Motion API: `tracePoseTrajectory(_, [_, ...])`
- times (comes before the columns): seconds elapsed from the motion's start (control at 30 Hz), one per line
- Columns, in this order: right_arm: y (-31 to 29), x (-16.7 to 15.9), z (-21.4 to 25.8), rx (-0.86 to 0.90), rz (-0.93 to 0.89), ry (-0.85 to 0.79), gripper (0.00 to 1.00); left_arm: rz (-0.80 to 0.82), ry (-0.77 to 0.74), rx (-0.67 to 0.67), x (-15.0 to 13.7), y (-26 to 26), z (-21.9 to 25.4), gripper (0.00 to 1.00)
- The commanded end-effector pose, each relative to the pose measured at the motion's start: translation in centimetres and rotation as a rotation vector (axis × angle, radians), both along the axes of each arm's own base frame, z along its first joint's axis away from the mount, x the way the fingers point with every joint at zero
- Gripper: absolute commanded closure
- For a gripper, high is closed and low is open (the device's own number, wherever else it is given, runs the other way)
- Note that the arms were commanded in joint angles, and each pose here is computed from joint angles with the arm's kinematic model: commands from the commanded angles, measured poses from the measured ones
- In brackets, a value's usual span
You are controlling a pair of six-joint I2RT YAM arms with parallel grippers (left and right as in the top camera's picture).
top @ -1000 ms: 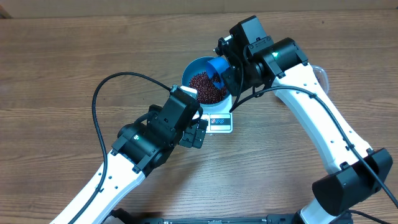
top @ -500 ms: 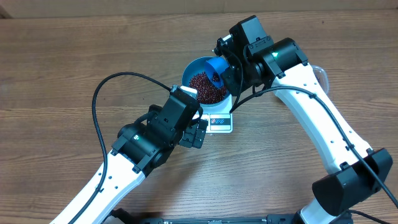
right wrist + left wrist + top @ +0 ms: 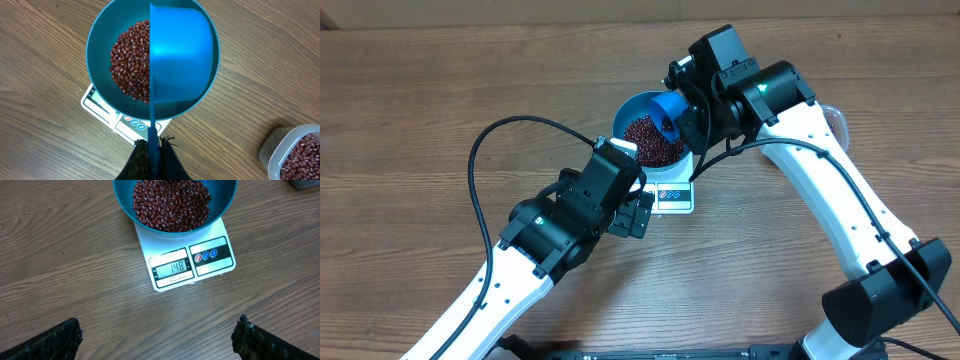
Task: Scoop item into bowl and weigh 150g on scale
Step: 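Tip the scoop over the teal bowl to add beans slowly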
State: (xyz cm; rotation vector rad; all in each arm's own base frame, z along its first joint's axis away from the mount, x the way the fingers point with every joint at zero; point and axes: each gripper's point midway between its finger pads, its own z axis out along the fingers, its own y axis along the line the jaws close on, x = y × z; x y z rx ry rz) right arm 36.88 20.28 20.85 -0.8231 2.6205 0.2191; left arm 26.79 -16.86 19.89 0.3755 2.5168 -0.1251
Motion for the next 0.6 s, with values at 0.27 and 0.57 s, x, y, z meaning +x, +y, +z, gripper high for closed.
tracePoseTrajectory(0.27, [-0.1,0.3,2.0,0.021,-0.011,-0.053,0.96,0.011,-0.03,-0.019,0.4,0.1,1.2,0.0])
tracePoseTrajectory(0.57, [-0.6,0.5,2.0,0.007,-0.037,-0.055,0.96,0.011,-0.03,-0.019,0.4,0.1,1.2,0.0])
